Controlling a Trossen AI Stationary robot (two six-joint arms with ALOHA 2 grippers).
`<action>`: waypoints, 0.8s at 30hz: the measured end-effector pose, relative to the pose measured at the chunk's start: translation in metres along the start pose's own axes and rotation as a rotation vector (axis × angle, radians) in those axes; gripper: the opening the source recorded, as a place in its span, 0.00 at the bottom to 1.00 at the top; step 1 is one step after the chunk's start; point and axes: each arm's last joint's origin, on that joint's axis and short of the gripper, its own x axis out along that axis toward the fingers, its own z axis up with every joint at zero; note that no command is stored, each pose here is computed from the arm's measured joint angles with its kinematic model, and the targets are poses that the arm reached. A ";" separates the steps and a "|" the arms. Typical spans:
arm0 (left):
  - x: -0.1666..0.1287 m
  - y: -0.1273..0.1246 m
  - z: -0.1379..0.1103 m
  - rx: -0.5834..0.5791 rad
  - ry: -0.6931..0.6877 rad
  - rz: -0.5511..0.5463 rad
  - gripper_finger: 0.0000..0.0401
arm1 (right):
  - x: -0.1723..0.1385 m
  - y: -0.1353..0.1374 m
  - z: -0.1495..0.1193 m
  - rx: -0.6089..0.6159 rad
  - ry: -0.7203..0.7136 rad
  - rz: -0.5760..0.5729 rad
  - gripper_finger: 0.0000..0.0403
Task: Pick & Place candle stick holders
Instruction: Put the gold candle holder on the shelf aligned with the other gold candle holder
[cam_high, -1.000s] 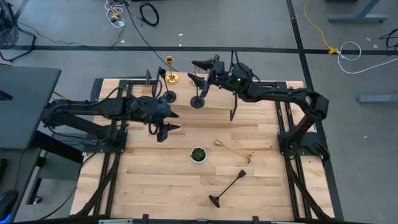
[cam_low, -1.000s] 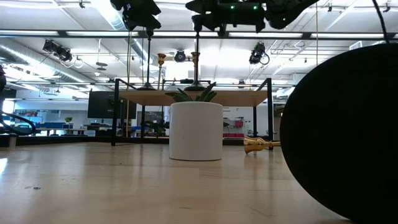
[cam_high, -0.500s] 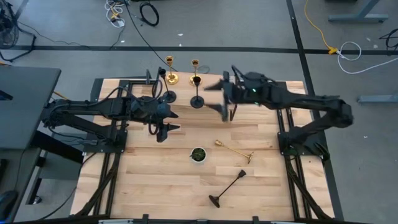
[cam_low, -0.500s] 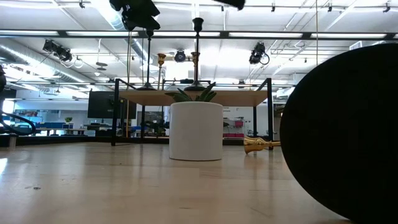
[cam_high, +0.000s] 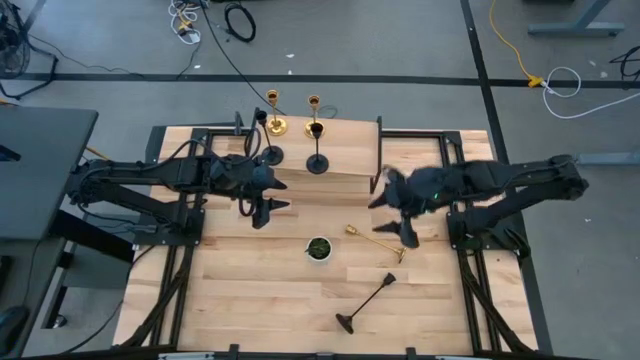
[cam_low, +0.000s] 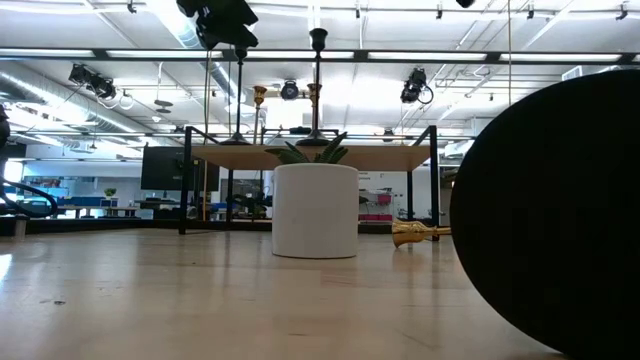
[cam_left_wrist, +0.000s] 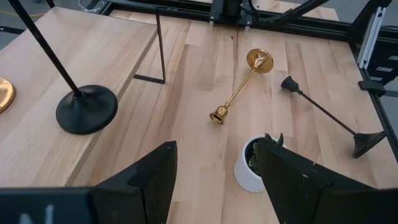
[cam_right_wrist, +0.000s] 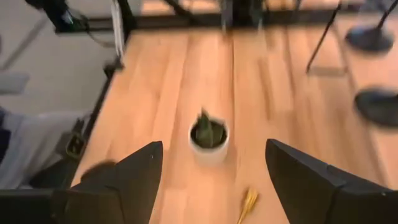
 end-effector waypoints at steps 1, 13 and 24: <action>0.000 0.000 0.000 0.000 0.001 0.000 0.55 | 0.004 0.004 -0.003 0.016 0.032 -0.011 0.70; 0.000 0.000 0.000 -0.062 0.001 -0.007 0.55 | 0.055 0.033 -0.039 0.183 0.399 -0.200 0.70; 0.000 0.000 0.000 -0.068 0.000 -0.008 0.55 | 0.123 0.040 -0.066 0.219 0.609 -0.327 0.68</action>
